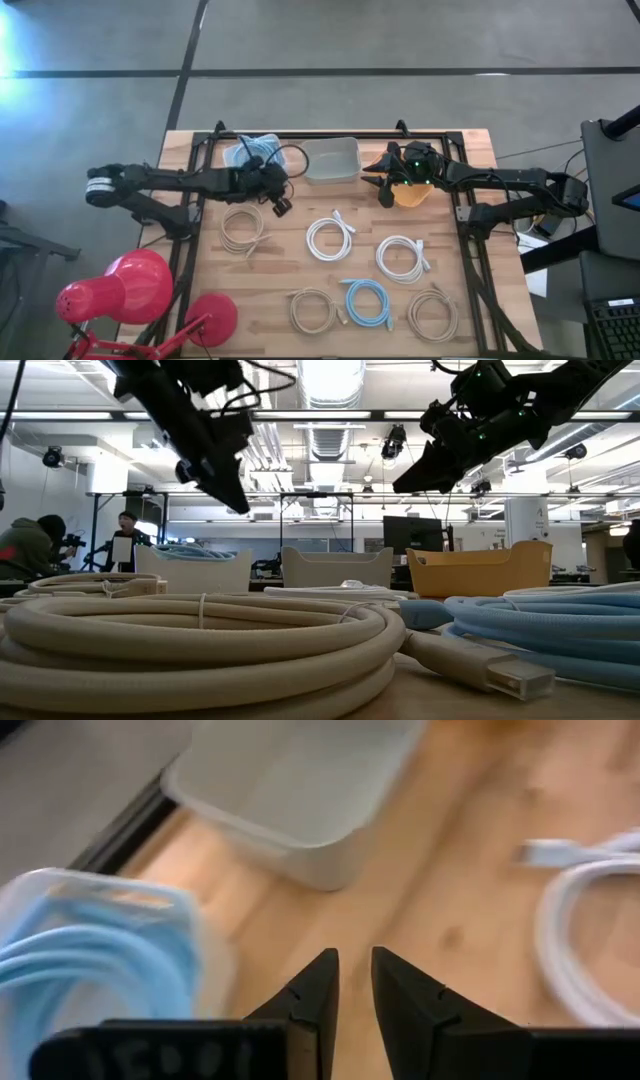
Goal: Pick & Place USB Port
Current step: Put the blue cable into the white bin
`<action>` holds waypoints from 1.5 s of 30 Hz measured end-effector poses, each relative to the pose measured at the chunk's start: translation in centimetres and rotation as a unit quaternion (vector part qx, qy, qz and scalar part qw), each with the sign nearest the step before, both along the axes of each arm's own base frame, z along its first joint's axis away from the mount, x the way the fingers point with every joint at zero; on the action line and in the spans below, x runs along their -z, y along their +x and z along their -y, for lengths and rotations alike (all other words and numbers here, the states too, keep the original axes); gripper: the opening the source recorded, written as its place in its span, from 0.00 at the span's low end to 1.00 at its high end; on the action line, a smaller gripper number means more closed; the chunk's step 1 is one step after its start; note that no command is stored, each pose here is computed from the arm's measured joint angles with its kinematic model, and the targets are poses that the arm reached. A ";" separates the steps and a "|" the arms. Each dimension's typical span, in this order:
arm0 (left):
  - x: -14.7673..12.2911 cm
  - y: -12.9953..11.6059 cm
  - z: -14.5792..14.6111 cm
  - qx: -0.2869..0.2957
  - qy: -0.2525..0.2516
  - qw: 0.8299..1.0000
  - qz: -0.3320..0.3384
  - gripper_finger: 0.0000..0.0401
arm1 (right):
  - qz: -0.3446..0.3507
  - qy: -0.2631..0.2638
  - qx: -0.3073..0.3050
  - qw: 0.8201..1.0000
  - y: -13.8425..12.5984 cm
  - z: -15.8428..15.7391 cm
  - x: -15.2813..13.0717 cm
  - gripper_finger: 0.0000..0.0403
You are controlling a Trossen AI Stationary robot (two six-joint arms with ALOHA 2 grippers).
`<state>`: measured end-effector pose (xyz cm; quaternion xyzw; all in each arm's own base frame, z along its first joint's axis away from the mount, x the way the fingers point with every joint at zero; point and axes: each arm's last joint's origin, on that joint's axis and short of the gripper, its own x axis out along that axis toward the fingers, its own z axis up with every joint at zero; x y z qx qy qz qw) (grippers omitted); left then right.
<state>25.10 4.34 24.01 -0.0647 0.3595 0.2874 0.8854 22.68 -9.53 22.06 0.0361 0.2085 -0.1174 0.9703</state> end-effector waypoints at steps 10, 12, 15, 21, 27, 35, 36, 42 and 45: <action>1.3 1.0 5.3 0.107 -0.002 0.989 0.104 0.18 | -0.001 0.001 0.000 1.000 0.0 0.0 0.0 0.29; 1.9 0.9 6.2 0.123 -0.004 0.984 0.126 0.18 | -0.001 0.001 0.000 1.000 0.0 0.0 0.0 0.29; 2.7 0.6 7.1 0.136 -0.011 0.978 0.160 0.18 | -0.001 0.001 0.000 1.000 0.0 0.0 0.0 0.29; 4.1 -0.1 7.7 0.135 -0.032 0.971 0.195 0.18 | -0.001 0.001 0.000 1.000 0.0 0.0 0.0 0.29; 4.9 -0.6 7.5 0.126 -0.037 0.973 0.190 0.18 | 0.002 0.013 0.006 1.000 0.0 0.0 0.0 0.29; 5.1 -0.7 7.4 0.108 -0.015 0.977 0.185 0.18 | 0.002 0.013 0.005 1.000 0.0 0.0 0.0 0.29; 5.1 -0.7 7.4 0.109 -0.014 0.977 0.185 0.18 | 0.002 0.012 0.005 1.000 0.0 0.0 0.0 0.29; 5.0 -0.7 7.3 0.116 -0.003 0.976 0.182 0.19 | 0.001 0.011 0.005 1.000 0.0 0.0 0.0 0.29; 4.9 -0.6 7.3 0.121 0.004 0.975 0.188 0.19 | 0.002 0.011 0.005 1.000 0.0 0.0 0.0 0.29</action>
